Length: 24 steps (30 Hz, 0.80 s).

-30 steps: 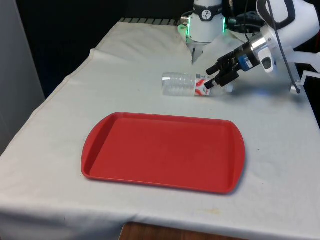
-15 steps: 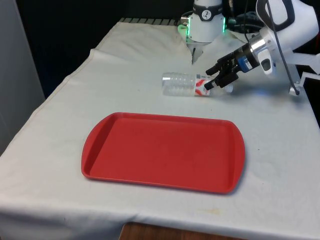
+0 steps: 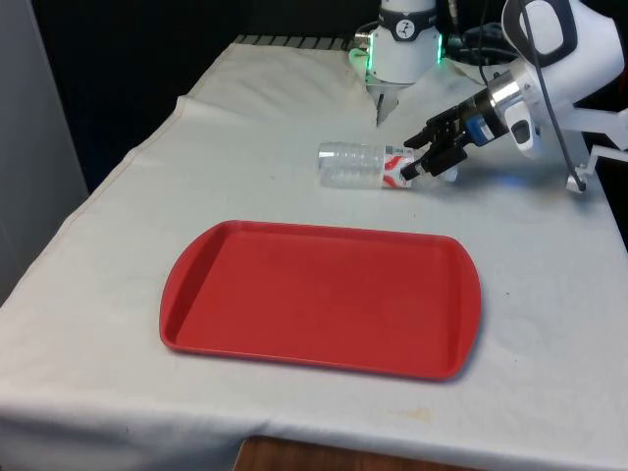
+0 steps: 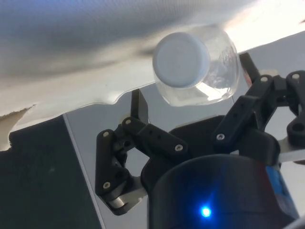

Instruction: Place the bottle upright on the tray.

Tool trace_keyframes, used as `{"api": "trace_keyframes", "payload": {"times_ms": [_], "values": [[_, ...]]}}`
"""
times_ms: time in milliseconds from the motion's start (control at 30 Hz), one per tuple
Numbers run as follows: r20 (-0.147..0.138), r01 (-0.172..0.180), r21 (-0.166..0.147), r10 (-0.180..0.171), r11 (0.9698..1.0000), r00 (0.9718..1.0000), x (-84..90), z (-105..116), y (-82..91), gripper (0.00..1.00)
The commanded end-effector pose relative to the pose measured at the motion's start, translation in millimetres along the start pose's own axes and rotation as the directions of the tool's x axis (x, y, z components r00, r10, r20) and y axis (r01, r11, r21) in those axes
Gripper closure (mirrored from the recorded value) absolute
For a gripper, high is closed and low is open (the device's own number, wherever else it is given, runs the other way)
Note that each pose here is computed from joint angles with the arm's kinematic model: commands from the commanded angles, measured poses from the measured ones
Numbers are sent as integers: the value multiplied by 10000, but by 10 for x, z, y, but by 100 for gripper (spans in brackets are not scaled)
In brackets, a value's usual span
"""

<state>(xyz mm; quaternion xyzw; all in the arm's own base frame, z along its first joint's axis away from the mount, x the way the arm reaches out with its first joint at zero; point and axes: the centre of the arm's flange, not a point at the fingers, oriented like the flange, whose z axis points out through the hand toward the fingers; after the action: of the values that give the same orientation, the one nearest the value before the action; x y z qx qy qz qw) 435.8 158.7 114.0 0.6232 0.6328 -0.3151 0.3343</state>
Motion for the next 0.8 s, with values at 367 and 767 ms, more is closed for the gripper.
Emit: {"api": "trace_keyframes", "payload": {"times_ms": [367,767], "values": [[2,-12,13,12,10000,10000,7,15,18,0],[2,-8,22,8,10000,10000,5,18,19,0]]}}
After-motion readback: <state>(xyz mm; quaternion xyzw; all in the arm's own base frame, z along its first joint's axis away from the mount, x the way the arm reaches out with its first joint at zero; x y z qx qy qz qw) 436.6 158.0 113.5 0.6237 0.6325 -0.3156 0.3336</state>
